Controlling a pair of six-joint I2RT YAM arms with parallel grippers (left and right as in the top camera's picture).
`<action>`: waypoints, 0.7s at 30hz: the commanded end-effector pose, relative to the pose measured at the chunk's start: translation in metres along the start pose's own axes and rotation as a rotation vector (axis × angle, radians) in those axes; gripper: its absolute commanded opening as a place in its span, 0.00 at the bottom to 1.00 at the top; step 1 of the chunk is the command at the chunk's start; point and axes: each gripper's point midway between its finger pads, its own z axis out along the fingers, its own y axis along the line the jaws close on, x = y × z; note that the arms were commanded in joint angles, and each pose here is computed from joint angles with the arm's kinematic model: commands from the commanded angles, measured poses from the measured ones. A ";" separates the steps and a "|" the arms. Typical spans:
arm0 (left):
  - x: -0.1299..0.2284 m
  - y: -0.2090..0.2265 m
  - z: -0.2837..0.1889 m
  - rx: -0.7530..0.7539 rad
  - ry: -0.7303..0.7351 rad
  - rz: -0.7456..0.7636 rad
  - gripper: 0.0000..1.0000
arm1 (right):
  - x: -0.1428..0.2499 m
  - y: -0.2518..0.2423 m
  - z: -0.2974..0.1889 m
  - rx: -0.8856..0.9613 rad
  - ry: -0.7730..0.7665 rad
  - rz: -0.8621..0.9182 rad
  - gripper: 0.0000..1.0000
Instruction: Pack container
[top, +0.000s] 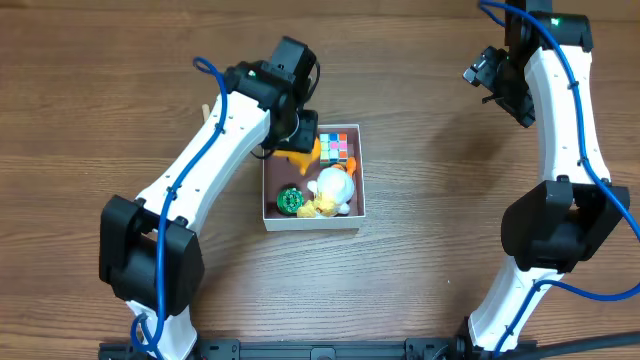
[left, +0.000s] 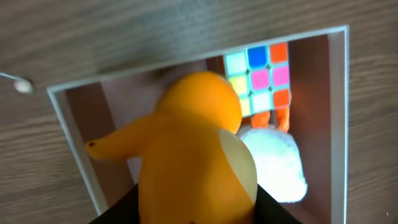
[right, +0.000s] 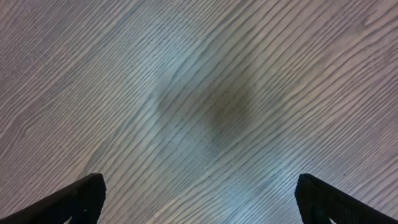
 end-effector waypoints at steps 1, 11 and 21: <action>-0.020 0.007 -0.023 -0.068 -0.080 0.050 0.43 | -0.003 -0.002 -0.008 -0.007 -0.021 0.009 1.00; 0.001 0.010 -0.022 -0.085 0.003 0.049 1.00 | -0.003 -0.002 -0.008 -0.007 -0.021 0.009 1.00; 0.031 0.002 -0.025 -0.020 0.132 0.034 0.07 | -0.003 -0.002 -0.008 -0.007 -0.021 0.009 1.00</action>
